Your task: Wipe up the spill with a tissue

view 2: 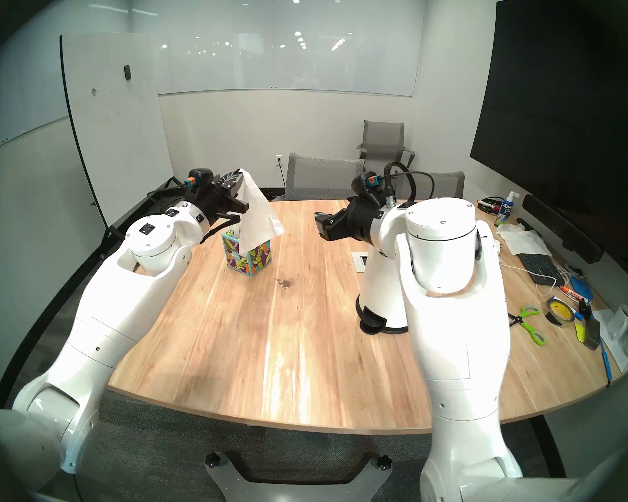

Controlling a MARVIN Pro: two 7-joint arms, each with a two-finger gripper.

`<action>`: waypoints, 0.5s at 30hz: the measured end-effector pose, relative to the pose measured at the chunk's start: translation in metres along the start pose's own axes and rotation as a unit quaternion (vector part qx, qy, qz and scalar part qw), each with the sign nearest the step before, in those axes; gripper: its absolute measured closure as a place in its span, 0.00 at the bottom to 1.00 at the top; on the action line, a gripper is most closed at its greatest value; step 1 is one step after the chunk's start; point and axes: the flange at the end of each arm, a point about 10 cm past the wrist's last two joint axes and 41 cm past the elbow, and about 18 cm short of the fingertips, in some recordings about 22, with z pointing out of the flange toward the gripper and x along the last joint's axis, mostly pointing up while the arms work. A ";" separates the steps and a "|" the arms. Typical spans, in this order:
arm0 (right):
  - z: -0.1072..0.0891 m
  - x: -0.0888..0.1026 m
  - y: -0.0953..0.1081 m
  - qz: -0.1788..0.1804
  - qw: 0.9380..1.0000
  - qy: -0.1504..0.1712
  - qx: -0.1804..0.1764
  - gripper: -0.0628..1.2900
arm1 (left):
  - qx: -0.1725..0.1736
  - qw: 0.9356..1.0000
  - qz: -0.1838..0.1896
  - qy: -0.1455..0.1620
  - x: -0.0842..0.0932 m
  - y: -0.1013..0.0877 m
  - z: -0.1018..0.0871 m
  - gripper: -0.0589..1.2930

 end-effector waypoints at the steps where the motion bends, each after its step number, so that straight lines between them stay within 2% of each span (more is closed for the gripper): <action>1: 0.000 0.000 0.000 0.000 1.000 0.000 0.000 0.05 | -0.006 1.000 0.001 0.005 0.007 0.000 -0.002 0.97; 3: 0.000 0.000 0.000 0.000 1.000 0.000 0.000 0.05 | -0.013 1.000 0.003 0.004 0.010 0.001 -0.004 0.97; 7: 0.000 0.000 0.000 0.000 1.000 0.000 0.000 0.05 | -0.039 0.998 0.008 -0.040 0.001 0.012 -0.016 0.97; 11: 0.000 0.000 0.000 0.000 1.000 0.000 0.000 0.05 | -0.063 0.992 0.004 -0.108 -0.032 0.029 -0.029 0.97; 13: 0.000 0.000 0.000 0.000 1.000 0.000 0.000 0.05 | -0.076 0.986 0.004 -0.150 -0.052 0.040 -0.039 0.97; 15: 0.000 0.000 0.000 0.000 1.000 0.000 0.000 0.05 | -0.082 0.980 0.004 -0.180 -0.066 0.048 -0.047 0.97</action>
